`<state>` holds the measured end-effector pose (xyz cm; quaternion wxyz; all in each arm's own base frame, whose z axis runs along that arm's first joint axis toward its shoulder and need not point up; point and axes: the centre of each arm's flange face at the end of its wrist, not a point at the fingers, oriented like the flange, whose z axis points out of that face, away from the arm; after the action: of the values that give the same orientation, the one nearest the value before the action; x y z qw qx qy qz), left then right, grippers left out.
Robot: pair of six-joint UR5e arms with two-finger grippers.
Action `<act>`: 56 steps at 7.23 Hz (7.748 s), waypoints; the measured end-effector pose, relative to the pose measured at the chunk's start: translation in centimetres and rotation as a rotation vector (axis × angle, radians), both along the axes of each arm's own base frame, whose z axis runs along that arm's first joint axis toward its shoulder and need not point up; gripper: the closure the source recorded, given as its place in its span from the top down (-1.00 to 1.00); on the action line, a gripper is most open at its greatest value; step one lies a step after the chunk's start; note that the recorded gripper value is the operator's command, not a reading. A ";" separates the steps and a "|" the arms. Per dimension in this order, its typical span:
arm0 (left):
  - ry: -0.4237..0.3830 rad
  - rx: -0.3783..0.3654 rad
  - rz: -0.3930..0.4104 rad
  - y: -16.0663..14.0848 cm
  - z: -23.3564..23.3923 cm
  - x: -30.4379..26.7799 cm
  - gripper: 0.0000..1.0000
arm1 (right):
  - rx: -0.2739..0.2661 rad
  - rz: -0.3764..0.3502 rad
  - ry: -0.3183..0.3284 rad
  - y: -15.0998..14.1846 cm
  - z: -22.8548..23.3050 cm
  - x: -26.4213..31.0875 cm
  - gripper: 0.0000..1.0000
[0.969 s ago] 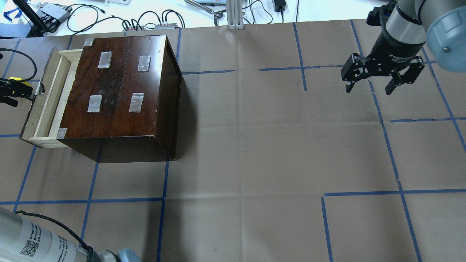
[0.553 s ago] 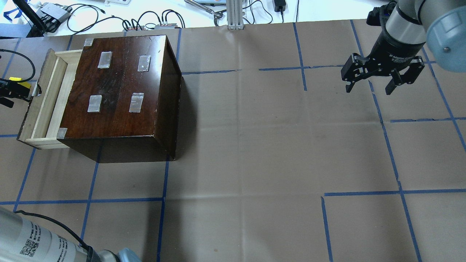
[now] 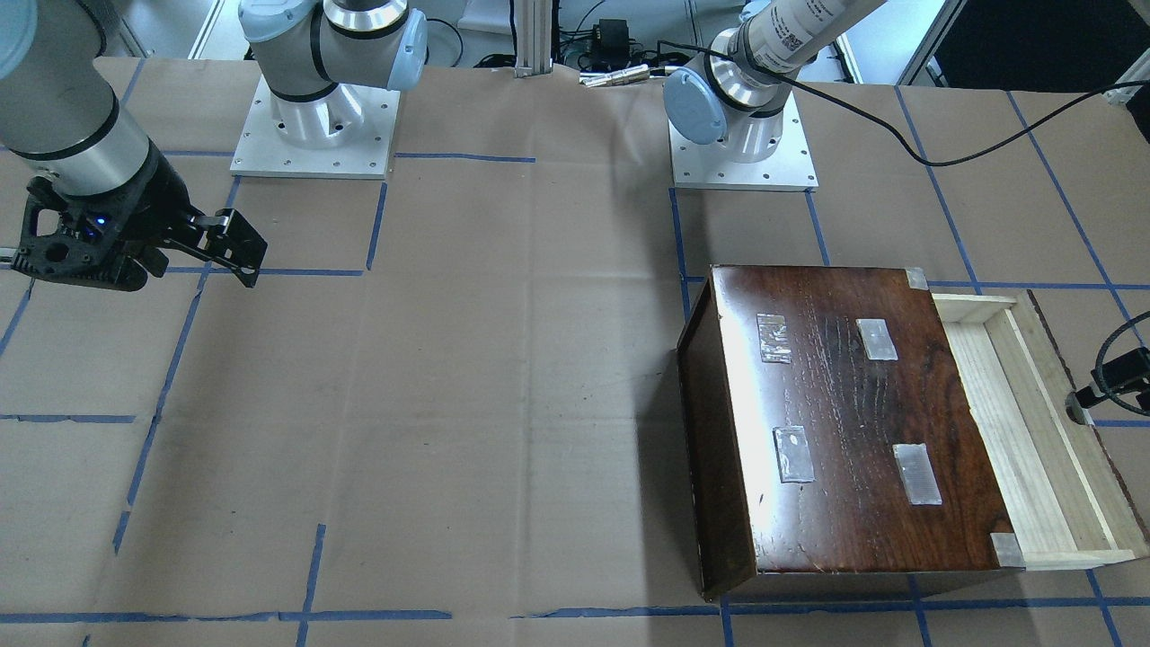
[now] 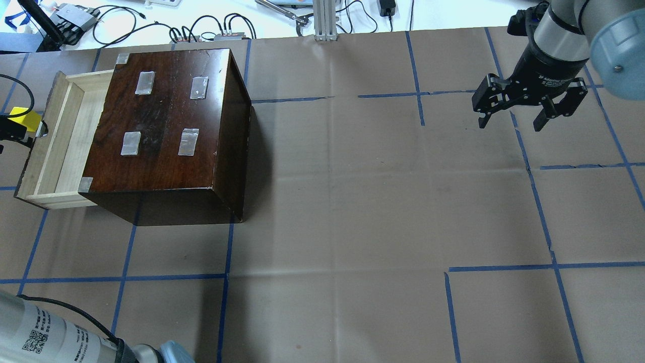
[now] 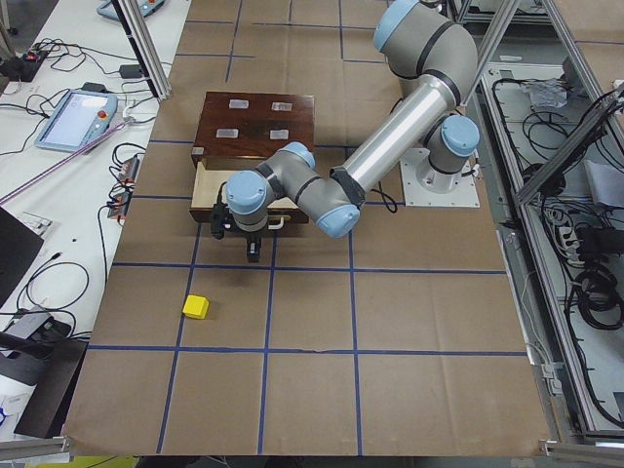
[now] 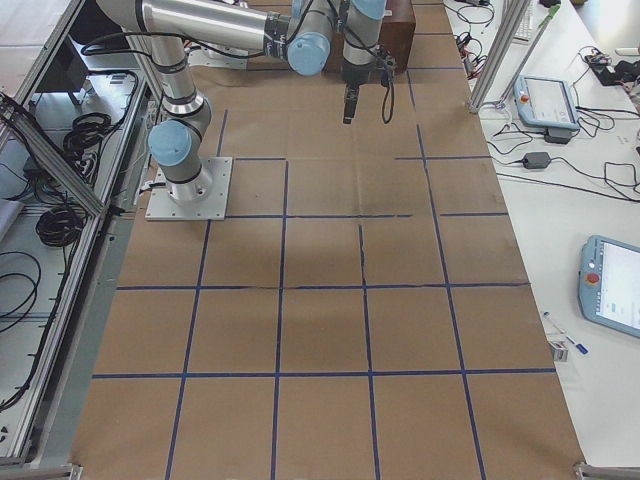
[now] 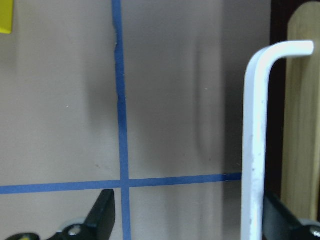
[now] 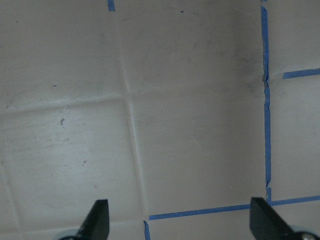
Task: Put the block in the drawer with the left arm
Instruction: 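Release the handle and move the left gripper over the yellow cube, then lower the left gripper and grasp the yellow cube, then carry the yellow cube with the left gripper over the open drawer, then lower the cube into the drawer and open the left gripper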
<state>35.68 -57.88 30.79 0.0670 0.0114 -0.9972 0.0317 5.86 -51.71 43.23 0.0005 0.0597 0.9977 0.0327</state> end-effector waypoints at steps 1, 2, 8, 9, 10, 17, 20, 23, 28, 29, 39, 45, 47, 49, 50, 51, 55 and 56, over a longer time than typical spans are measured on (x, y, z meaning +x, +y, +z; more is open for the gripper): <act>-0.013 -0.013 0.003 -0.2 1.2 0.4 0.98 | 0.000 0.000 0.000 0.0 0.0 0.0 1.00; -0.028 -0.028 0.003 -0.6 2.5 0.8 0.98 | 0.000 0.000 0.000 0.0 0.0 0.0 1.00; -0.110 -0.114 0.000 -6.8 5.1 6.7 0.98 | 0.000 0.000 0.000 0.0 0.0 0.0 1.00; -0.114 -0.118 -0.002 -8.7 4.5 8.5 0.98 | 0.000 0.000 0.000 0.0 0.0 0.0 1.00; -0.113 -0.116 -0.019 -10.5 3.8 10.3 0.98 | 0.000 0.000 0.000 0.0 0.0 0.0 1.00; -0.043 -0.051 -0.108 -16.8 -5.1 14.3 0.88 | 0.000 0.000 0.000 0.0 0.0 0.0 1.00; -0.012 -0.016 -0.108 -17.0 -8.7 14.4 0.88 | 0.000 0.000 0.000 0.0 0.0 0.0 1.00; 0.010 0.004 -0.107 -17.1 -11.8 14.6 -0.11 | -0.001 0.000 0.000 0.0 0.0 0.0 1.00; -0.026 0.006 -0.108 -16.7 -9.8 15.2 -0.52 | 0.000 0.000 0.000 0.0 0.0 0.0 1.00; -0.041 0.001 -0.114 -16.2 -7.2 15.1 -0.57 | -0.001 0.000 0.000 0.0 0.0 0.0 1.00; 0.119 0.164 -0.098 -10.2 6.4 9.2 -0.88 | 0.000 0.000 0.000 0.0 0.0 0.0 1.00; 0.045 0.113 -0.005 -0.2 12.4 -2.7 -0.83 | 0.000 0.000 0.000 0.0 0.0 0.0 1.00; -0.058 0.063 -0.016 1.5 12.5 -11.0 -0.83 | 0.000 0.000 0.000 0.0 0.0 0.0 1.00; -0.104 0.061 -0.022 2.0 11.3 -16.0 -0.83 | -0.001 0.000 0.000 0.0 0.1 0.0 1.00; -0.103 0.069 -0.022 1.9 10.7 -17.3 -0.83 | -0.001 0.000 0.000 0.0 0.0 0.0 1.00; -0.098 0.077 -0.024 1.7 10.1 -17.9 -0.84 | -0.001 0.000 0.000 0.0 0.0 0.0 1.00; -0.075 0.110 -0.045 0.3 7.0 -18.3 -0.83 | 0.000 0.000 0.000 0.0 0.0 0.0 1.00; -0.072 0.115 -0.052 -0.2 6.3 -18.4 -0.66 | 0.000 0.000 0.000 0.0 0.0 0.0 1.00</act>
<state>17.23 -58.06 37.07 0.0310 -0.0117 -0.9991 -0.0268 5.86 -51.71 43.23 0.0005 0.0597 0.9977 0.0327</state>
